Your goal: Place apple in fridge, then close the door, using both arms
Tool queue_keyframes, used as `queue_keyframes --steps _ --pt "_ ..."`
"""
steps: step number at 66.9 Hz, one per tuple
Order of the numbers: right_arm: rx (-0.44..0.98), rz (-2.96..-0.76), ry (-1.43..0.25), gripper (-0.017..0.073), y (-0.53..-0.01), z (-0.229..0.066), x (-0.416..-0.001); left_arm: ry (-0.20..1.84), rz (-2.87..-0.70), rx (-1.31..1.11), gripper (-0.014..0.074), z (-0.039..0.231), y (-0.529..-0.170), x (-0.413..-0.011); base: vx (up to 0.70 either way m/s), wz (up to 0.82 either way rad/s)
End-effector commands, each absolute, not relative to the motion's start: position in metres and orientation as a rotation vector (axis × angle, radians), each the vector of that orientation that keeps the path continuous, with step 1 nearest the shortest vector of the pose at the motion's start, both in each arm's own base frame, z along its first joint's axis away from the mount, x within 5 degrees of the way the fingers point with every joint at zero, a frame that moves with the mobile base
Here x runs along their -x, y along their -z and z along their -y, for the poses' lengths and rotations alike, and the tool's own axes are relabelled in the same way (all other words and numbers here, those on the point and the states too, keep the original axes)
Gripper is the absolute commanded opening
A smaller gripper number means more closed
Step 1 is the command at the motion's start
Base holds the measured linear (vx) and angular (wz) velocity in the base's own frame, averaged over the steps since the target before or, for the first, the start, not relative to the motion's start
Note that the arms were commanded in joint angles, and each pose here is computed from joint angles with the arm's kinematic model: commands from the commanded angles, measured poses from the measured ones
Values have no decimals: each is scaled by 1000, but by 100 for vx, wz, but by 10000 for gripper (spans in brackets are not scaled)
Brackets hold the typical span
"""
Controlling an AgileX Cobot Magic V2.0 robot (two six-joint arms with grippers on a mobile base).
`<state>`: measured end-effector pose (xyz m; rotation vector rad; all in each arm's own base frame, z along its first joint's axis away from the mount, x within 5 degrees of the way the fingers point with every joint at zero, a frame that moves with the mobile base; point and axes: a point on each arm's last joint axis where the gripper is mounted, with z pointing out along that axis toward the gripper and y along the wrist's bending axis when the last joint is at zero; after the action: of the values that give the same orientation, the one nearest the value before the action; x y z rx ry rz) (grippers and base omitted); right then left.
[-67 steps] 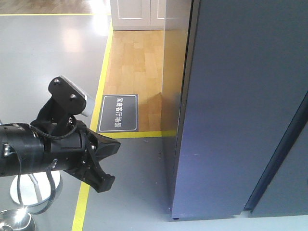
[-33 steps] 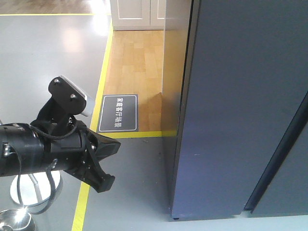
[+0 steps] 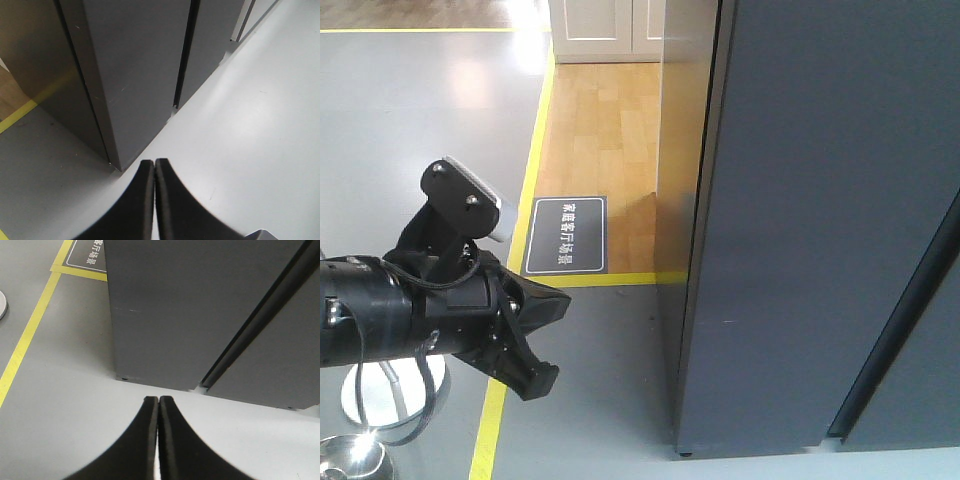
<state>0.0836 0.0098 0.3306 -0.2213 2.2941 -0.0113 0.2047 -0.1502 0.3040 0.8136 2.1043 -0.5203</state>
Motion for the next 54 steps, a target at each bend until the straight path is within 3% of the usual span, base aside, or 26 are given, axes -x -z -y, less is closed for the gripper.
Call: queue_keyframes --steps 1,33,45,54 --pt "223 -2222 15 -3 -341 -10 -87 529 -2029 -748 -6 149 -321 -206 0 0" --pt "223 -2222 15 -3 -341 -10 -87 253 -2012 -574 -6 125 -327 -215 0 0" --pt "222 -2223 13 -3 -341 -10 -87 272 -1894 -366 -6 85 -334 -185 0 0" --pt "221 -2223 12 -3 -341 -10 -87 254 -1818 -231 -6 51 -315 -153 0 0"
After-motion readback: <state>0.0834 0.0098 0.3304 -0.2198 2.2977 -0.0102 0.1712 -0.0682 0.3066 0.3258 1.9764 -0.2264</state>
